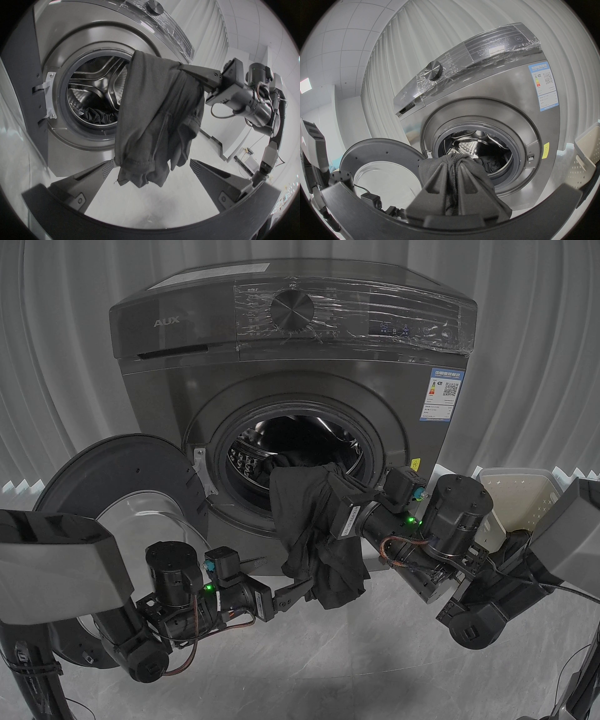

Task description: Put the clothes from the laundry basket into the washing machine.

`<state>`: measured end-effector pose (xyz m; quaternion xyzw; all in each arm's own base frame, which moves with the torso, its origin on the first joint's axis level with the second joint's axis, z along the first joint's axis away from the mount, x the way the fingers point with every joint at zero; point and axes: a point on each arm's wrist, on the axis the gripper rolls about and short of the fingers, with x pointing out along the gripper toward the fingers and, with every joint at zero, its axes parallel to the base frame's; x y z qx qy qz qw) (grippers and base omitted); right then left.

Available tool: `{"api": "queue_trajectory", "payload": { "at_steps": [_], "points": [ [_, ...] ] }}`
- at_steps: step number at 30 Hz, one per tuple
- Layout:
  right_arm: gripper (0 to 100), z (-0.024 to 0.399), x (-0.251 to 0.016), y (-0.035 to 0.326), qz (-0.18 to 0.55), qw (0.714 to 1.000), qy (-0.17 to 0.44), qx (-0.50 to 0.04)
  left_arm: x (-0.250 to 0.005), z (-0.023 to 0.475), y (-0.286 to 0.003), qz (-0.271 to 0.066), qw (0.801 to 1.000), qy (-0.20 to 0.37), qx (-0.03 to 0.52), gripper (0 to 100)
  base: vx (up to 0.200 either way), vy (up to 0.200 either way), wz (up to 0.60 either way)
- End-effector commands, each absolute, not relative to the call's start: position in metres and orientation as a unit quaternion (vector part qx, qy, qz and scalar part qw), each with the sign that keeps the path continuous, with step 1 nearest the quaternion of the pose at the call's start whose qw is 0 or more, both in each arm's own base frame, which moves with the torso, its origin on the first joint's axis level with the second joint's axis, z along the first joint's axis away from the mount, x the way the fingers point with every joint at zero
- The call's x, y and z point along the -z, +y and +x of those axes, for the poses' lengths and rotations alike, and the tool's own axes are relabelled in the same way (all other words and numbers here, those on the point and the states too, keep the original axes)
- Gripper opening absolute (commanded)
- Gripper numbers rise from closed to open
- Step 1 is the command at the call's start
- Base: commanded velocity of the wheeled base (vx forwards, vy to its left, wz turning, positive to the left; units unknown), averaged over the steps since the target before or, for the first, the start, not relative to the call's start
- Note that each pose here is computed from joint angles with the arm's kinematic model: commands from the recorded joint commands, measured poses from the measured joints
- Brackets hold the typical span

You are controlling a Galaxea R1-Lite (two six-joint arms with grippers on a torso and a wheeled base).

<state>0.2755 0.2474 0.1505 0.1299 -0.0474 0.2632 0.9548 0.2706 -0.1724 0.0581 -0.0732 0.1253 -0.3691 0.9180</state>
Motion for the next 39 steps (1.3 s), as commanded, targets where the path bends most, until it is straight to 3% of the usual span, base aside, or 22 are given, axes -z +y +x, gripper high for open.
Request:
{"api": "queue_trajectory", "payload": {
  "at_steps": [1,17,18,27,33,39],
  "points": [
    [0,0.275,-0.151,0.248,0.131,0.954,-0.048,-0.264,-0.044,0.281,-0.178,-0.088,0.917,0.13,0.365,100,0.0,0.0,0.0],
    [0,0.27,-0.15,0.252,0.132,0.953,-0.046,-0.267,-0.031,0.299,-0.184,-0.098,0.92,0.115,0.361,100,0.0,0.0,0.0],
    [0,0.27,-0.15,0.252,0.132,0.954,-0.046,-0.266,-0.028,0.301,-0.185,-0.098,0.921,0.116,0.358,0,0.0,0.0,0.0],
    [0,0.27,-0.149,0.251,0.131,0.954,-0.045,-0.265,-0.031,0.31,-0.183,-0.1,0.924,0.101,0.356,0,0.0,0.0,0.0],
    [0,0.275,-0.146,0.25,0.13,0.955,-0.044,-0.262,-0.065,0.283,-0.178,-0.103,0.918,0.08,0.374,0,0.0,0.0,0.0],
    [0,0.28,-0.137,0.249,0.127,0.956,-0.041,-0.259,-0.102,0.237,-0.165,-0.106,0.895,0.063,0.429,0,0.0,0.0,0.0]
  ]
}}
